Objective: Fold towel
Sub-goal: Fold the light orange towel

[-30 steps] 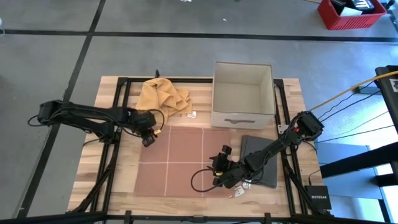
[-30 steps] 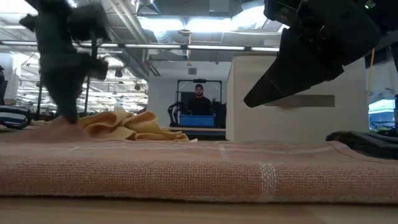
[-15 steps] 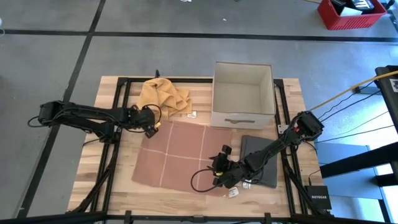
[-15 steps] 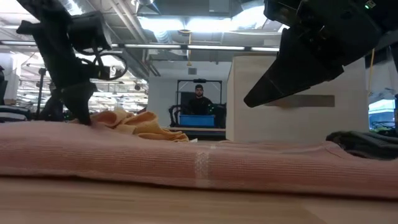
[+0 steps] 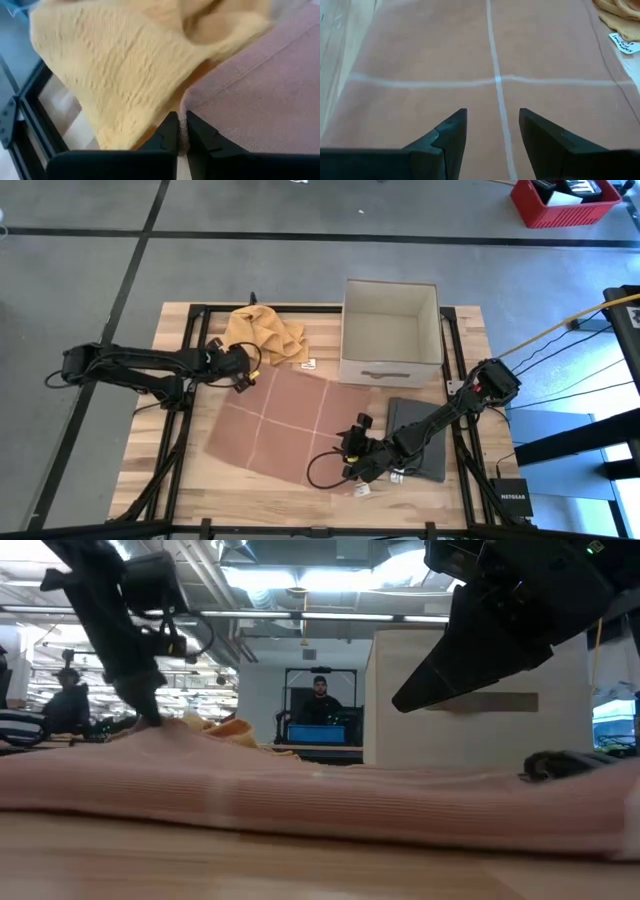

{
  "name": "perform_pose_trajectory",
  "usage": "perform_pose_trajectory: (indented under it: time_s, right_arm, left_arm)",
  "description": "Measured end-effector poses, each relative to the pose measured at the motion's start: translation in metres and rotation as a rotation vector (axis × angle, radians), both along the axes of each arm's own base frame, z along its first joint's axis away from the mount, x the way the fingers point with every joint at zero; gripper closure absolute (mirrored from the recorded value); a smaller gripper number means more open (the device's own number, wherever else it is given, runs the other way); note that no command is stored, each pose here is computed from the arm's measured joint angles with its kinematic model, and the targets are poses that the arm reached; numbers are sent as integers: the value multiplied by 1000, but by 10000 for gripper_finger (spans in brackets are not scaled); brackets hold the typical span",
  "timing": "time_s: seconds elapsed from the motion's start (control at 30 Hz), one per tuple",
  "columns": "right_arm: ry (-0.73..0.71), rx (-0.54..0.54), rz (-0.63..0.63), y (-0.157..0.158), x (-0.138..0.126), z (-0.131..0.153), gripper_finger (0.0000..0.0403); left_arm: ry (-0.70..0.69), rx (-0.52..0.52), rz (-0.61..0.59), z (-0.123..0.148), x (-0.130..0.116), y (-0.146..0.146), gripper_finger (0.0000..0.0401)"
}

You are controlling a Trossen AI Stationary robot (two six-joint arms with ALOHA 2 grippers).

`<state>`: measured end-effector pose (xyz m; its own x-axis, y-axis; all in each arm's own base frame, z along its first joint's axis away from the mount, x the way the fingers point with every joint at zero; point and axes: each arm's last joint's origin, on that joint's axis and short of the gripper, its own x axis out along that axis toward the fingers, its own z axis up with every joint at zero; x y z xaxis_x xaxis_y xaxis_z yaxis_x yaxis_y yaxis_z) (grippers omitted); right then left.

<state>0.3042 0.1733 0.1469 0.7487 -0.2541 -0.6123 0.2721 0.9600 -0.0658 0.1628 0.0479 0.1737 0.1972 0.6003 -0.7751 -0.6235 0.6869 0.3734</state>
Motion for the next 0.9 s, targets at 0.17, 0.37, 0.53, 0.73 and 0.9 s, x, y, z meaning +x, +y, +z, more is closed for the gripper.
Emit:
perform_pose_trajectory:
  time_s: [0.17, 0.37, 0.53, 0.73, 0.9]
  right_arm:
    - [0, 0, 0, 0, 0, 0, 219]
    - [0, 0, 0, 0, 0, 0, 219]
    - [2, 0, 3, 0, 0, 0, 219]
    - [10, 15, 5, -3, 2, 0, 219]
    - [55, 62, 71, -3, 4, -3, 219]
  left_arm:
    - [-2, -51, 26, -9, -4, 3, 371]
    - [-10, -36, -12, -8, -1, 4, 330]
    - [-43, -106, 7, 9, 5, 4, 267]
    - [-175, -415, -57, 52, 14, -18, 234]
    - [-50, -613, -86, 23, 0, -58, 240]
